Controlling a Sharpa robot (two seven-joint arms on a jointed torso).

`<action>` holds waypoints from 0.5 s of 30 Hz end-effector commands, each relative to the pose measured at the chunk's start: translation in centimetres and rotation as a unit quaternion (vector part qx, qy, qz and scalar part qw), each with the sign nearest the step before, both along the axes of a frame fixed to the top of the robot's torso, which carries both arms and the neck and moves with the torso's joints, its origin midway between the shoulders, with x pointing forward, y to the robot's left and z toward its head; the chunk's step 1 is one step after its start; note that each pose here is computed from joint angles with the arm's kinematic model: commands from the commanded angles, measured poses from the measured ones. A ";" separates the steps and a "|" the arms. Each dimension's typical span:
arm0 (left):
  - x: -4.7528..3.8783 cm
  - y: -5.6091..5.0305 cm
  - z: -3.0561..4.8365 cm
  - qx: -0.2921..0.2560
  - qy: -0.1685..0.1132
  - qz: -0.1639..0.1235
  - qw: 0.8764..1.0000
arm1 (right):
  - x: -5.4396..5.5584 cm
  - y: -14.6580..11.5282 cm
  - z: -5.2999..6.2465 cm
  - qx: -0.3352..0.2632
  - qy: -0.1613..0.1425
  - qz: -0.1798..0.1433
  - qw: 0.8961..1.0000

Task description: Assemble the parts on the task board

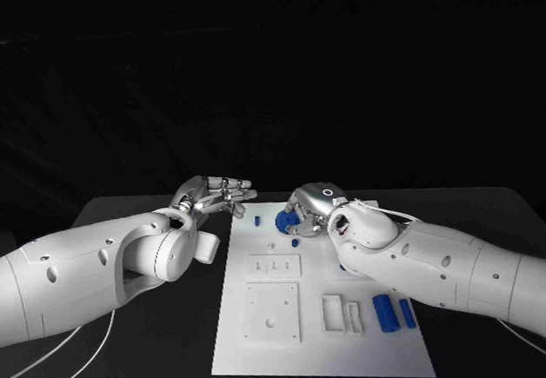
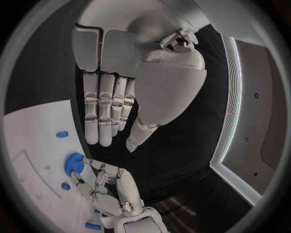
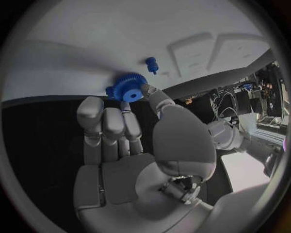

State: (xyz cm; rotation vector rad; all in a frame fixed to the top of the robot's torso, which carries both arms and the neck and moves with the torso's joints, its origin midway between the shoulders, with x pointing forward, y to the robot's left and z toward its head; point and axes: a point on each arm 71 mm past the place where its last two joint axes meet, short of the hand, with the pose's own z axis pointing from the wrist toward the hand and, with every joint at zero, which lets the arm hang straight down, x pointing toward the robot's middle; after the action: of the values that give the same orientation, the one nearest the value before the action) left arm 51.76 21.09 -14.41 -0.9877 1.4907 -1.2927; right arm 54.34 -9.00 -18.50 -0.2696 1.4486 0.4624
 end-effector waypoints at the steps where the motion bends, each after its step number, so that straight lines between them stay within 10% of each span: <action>1: -0.04 -0.2 0.09 -0.001 -0.003 -0.007 1.000 | -0.1 0.2 -0.3 -0.008 0.004 0.008 1.000; 15: -0.02 -0.3 0.08 -0.001 -0.003 -0.008 1.000 | 0.2 0.1 -0.8 -0.011 0.015 0.002 1.000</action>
State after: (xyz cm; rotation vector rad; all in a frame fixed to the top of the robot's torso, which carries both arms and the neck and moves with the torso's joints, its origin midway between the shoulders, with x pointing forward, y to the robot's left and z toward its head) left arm 51.78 21.03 -14.41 -0.9870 1.4913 -1.2932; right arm 54.57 -9.00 -19.08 -0.2720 1.4641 0.4528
